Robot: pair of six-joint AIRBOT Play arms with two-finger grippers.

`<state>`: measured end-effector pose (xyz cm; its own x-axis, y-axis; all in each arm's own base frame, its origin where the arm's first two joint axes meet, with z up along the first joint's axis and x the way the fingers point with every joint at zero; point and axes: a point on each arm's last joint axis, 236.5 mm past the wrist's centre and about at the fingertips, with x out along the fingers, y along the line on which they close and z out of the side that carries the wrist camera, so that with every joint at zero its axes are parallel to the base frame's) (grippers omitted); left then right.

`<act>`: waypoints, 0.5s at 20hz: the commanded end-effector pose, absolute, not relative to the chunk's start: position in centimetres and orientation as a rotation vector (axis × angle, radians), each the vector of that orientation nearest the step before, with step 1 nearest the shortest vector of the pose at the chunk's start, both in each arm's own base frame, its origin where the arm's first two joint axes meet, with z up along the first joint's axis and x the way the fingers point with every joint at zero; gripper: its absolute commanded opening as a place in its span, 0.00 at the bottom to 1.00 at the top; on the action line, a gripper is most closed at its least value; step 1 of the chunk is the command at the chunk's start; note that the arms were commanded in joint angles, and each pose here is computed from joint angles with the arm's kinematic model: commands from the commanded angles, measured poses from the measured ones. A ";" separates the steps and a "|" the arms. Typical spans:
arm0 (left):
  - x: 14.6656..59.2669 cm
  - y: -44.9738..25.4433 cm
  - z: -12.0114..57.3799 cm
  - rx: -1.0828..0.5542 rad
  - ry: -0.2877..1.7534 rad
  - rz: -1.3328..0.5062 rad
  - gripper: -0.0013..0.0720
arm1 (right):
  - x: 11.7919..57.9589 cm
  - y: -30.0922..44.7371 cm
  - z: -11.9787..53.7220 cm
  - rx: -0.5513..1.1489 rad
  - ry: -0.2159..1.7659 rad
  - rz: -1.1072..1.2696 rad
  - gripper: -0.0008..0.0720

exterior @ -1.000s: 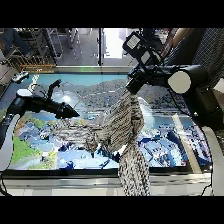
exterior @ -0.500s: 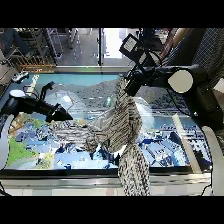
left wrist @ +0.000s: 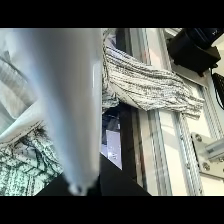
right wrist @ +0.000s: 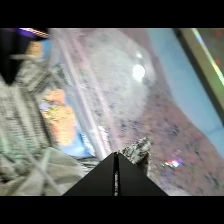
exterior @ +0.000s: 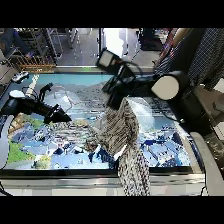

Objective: Fold the clothes and pants, and hang the long-sleeved shirts on hangers.

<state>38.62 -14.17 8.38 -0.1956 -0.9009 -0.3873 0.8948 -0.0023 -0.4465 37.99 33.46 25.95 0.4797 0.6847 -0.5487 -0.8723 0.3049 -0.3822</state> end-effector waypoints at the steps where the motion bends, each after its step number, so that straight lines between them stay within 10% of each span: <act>1: 38.5 -14.1 8.0 -0.013 0.721 -1.627 0.04 | 32.1 37.2 24.2 -0.759 0.351 1.231 0.03; 10: 41.5 -16.3 12.1 -0.068 0.415 -1.606 0.04 | 22.8 41.1 22.2 -0.814 0.439 1.435 0.03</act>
